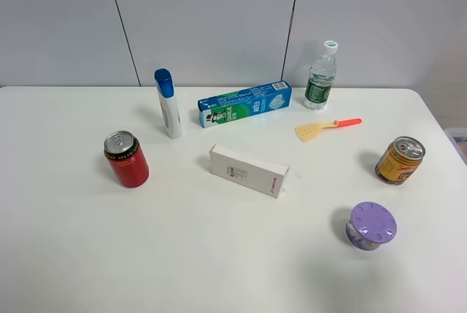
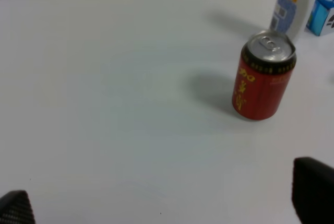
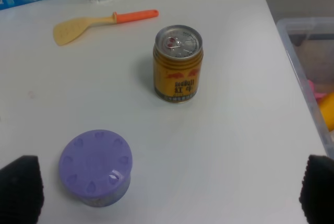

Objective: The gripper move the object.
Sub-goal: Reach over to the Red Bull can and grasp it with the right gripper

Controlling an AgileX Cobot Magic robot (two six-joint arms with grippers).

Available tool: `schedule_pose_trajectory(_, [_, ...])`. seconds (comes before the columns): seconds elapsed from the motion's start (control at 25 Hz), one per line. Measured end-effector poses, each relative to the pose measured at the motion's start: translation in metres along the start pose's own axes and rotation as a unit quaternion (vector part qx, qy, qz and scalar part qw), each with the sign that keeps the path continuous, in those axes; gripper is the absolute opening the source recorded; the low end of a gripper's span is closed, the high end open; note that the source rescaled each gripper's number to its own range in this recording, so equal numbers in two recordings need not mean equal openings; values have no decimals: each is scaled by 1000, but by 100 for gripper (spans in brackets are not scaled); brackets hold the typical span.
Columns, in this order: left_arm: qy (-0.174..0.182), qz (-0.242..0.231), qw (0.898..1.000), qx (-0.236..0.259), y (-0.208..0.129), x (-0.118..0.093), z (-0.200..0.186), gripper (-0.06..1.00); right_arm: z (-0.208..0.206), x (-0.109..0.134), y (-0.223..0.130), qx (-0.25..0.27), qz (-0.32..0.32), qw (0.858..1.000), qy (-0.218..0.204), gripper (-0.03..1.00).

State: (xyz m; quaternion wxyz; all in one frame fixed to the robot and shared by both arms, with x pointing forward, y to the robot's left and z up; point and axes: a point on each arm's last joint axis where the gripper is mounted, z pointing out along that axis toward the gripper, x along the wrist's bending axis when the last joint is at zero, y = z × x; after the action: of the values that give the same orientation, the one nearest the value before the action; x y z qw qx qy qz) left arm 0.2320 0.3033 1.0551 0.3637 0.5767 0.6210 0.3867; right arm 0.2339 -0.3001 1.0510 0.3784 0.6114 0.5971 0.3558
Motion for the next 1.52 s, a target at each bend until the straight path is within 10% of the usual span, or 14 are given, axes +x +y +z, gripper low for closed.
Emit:
schedule_pose_trajectory(0.32, [0, 0, 1000, 0, 0, 0, 0, 100, 1, -1, 13, 21, 0, 1000, -4, 100])
schedule_pose_trajectory(0.84, [0, 0, 1000, 0, 0, 0, 0, 100, 8, -13, 143, 107, 31, 991, -68, 100])
schedule_pose_trajectory(1.52, [0, 0, 1000, 0, 0, 0, 0, 100, 148, -14, 179, 302, 3, 949, -87, 100])
